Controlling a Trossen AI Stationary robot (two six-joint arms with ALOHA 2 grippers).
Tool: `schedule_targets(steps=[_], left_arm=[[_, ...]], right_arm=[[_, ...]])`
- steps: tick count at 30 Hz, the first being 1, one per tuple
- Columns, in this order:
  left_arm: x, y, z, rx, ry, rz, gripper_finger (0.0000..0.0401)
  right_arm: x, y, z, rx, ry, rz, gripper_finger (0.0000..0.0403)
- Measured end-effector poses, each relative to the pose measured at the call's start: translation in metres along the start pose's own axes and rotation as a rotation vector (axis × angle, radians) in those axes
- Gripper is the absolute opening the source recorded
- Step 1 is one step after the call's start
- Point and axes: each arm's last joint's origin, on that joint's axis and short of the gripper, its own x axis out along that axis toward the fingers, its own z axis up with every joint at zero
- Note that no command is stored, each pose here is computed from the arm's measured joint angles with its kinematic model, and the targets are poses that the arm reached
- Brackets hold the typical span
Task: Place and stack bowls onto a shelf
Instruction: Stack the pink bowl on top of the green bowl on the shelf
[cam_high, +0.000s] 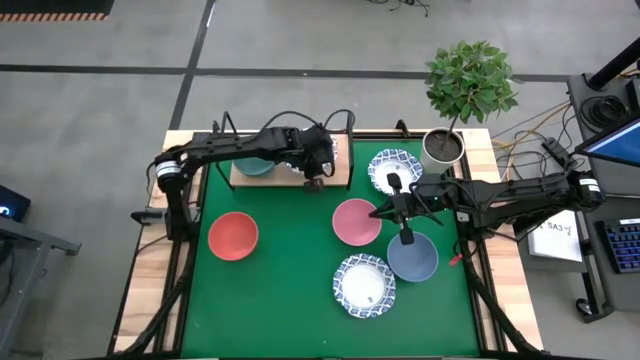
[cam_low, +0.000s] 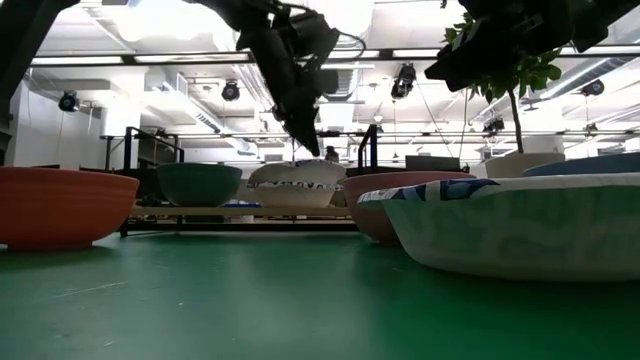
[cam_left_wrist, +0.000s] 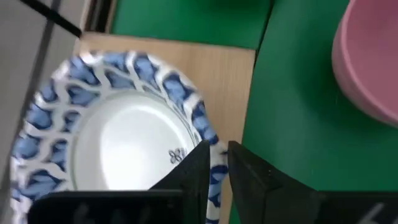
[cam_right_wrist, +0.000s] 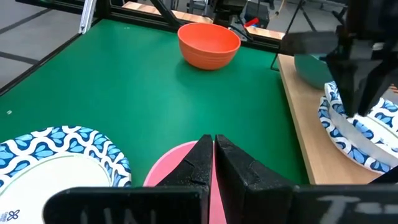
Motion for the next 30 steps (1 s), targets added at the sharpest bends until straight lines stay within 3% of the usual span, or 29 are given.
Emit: schedule_targets(steps=[11,18,23,30], left_arm=[[0.016,0.003,-0.016,-0.057,0.055,-0.002,0.0036],[0.009,-0.014,-0.009,-0.063,0.026,-0.022,0.0036],[-0.001,-0.049,-0.003,-0.005,-0.003,-0.076,0.0036],[-0.016,-0.118,0.004,0.164,-0.092,-0.202,0.0036]], right_arm=[[0.000,0.000,0.000,0.026,-0.003,-0.001,0.0009],[0.000,0.000,0.001,0.032,-0.007,-0.002,0.0009],[0.000,0.000,0.000,0.039,0.002,0.000,0.0009],[0.000,0.000,0.000,0.015,0.002,0.000,0.0009]])
